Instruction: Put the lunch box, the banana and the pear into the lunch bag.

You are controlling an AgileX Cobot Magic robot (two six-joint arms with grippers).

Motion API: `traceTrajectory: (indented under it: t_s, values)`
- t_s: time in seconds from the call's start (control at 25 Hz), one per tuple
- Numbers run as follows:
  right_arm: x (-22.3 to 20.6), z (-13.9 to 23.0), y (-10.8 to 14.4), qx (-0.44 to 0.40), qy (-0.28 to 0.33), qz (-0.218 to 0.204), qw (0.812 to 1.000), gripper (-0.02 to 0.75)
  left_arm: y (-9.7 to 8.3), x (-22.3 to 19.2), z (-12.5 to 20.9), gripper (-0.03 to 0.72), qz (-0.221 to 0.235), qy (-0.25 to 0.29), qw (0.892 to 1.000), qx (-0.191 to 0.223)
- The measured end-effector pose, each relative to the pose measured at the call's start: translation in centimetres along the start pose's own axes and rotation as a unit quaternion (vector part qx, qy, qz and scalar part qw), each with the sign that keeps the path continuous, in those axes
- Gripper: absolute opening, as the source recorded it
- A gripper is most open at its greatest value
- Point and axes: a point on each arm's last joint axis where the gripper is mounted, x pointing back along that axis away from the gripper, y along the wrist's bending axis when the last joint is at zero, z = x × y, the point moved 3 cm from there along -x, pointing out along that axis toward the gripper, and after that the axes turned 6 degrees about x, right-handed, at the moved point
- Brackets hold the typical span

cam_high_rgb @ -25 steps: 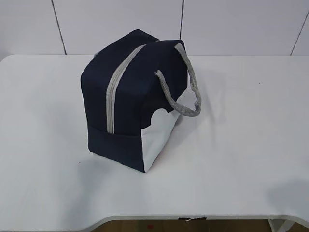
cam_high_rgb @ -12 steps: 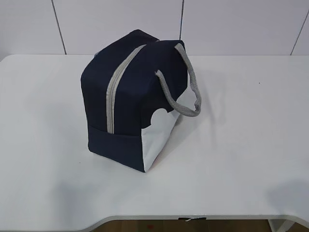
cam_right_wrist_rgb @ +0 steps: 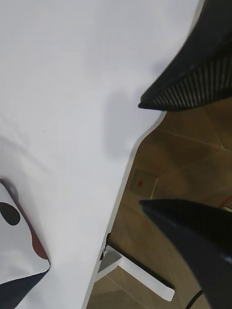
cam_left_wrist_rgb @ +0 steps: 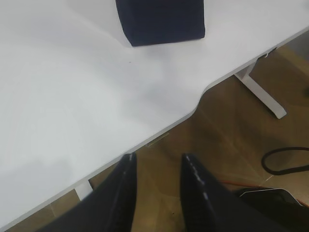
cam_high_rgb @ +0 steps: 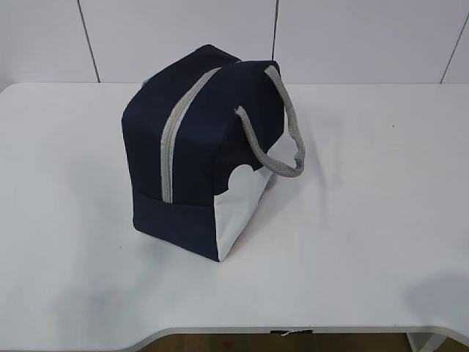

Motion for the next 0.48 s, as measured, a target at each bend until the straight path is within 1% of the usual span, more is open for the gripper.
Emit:
traceTrajectory:
  t_s: [0.24, 0.48]
  values:
    - [0.0, 0.0, -0.01, -0.001, 0.0, 0.002, 1.0, 0.467, 0.14, -0.02, 0.02, 0.237, -0.005, 0.0, 1.0, -0.003]
    - [-0.05, 0.0, -0.18, -0.03, 0.008, 0.047, 0.998, 0.467, 0.16, -0.11, 0.1, 0.237, -0.006, 0.002, 1.0, -0.003]
